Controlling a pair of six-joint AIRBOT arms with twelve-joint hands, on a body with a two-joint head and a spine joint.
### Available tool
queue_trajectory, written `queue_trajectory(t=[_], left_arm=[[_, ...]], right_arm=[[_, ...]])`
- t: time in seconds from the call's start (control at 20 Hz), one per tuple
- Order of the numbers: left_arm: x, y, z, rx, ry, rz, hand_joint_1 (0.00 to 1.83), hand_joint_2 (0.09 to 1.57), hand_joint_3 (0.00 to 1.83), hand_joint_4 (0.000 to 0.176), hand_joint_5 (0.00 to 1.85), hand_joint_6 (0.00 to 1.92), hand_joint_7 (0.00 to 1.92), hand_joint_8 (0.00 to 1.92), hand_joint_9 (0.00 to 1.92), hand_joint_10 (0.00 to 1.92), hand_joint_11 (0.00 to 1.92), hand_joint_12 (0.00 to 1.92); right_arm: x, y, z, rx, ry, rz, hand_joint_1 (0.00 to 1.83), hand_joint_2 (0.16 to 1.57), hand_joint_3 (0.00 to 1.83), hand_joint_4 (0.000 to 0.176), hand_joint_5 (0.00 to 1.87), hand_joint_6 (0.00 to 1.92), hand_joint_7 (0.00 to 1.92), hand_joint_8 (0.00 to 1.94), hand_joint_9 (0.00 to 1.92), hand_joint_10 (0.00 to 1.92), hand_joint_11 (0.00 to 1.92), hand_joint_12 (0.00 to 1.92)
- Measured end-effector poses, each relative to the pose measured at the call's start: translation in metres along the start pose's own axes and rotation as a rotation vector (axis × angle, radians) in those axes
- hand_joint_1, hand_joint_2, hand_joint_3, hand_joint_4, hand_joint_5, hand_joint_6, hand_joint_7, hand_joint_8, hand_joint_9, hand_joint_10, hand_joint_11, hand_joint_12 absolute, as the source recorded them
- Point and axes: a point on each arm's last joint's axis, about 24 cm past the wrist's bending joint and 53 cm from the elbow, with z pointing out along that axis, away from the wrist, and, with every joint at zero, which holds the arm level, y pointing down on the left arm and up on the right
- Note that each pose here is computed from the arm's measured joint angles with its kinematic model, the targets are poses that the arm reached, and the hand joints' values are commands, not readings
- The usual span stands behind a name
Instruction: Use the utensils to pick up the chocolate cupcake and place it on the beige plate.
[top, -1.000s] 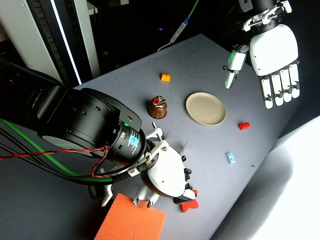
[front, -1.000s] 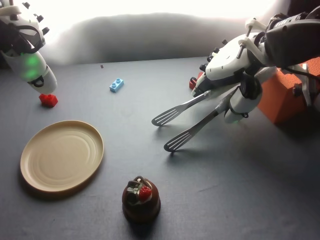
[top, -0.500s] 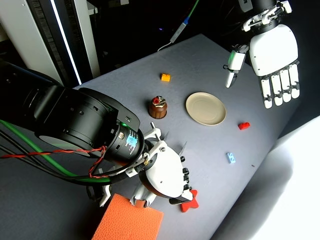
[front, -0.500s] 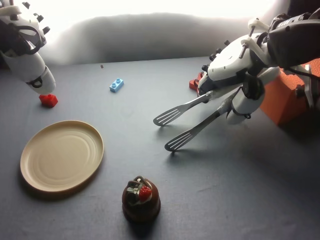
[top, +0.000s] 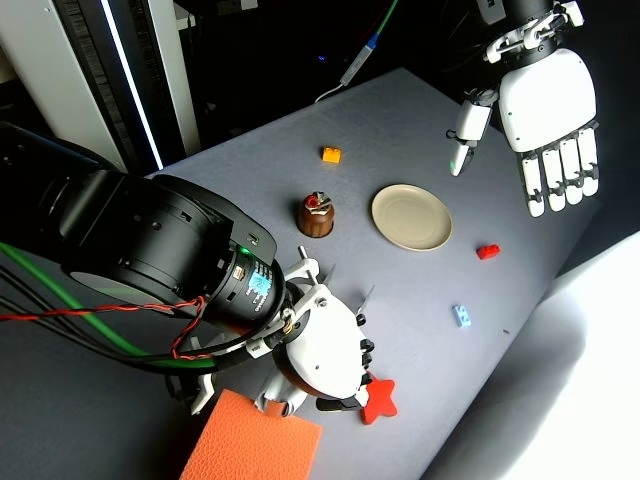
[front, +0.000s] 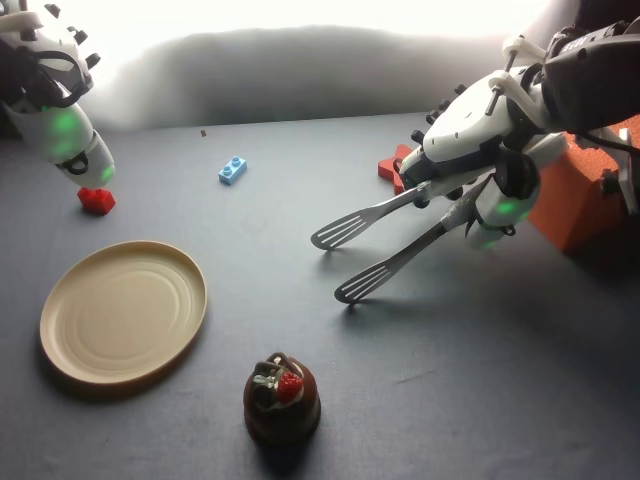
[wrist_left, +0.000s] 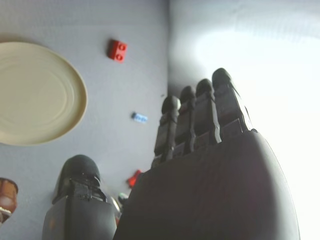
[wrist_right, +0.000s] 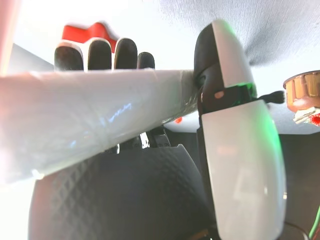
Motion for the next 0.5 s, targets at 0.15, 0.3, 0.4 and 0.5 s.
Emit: queue_trajectory(t=[0.15, 0.3, 0.4, 0.5], left_arm=[[-0.0001, 0.0004, 0.0000, -0.002, 0.000, 0.003, 0.07, 1.11, 0.00, 0.000, 0.10, 0.00, 0.07, 0.00, 0.03, 0.00, 0.00, 0.10], [-0.0004, 0.0008, 0.0000, -0.003, -0.002, 0.004, 0.06, 1.11, 0.00, 0.000, 0.09, 0.00, 0.06, 0.00, 0.03, 0.00, 0.00, 0.09], [-0.0006, 0.0010, 0.0000, -0.004, -0.003, 0.005, 0.06, 1.10, 0.00, 0.000, 0.10, 0.00, 0.07, 0.00, 0.03, 0.00, 0.00, 0.11], [-0.0011, 0.0015, -0.0001, -0.007, -0.005, 0.008, 0.06, 1.10, 0.00, 0.000, 0.11, 0.00, 0.06, 0.00, 0.02, 0.00, 0.00, 0.08]], right_arm=[[0.0020, -0.0001, -0.0025, -0.001, 0.003, 0.001, 1.08, 1.12, 0.00, 0.000, 0.43, 0.93, 0.44, 1.41, 0.47, 1.58, 0.53, 1.84], [0.0022, 0.0022, -0.0035, -0.004, 0.007, -0.009, 1.07, 1.12, 0.00, 0.000, 0.47, 0.96, 0.46, 1.47, 0.50, 1.63, 0.60, 1.84], [0.0029, 0.0026, -0.0045, -0.005, 0.010, -0.010, 1.07, 1.24, 0.01, 0.000, 0.69, 1.38, 0.48, 1.57, 0.53, 1.72, 0.65, 1.91], [0.0046, 0.0024, -0.0047, -0.003, 0.018, -0.014, 1.07, 1.25, 0.00, 0.000, 0.70, 1.40, 0.52, 1.57, 0.55, 1.75, 0.66, 1.92]])
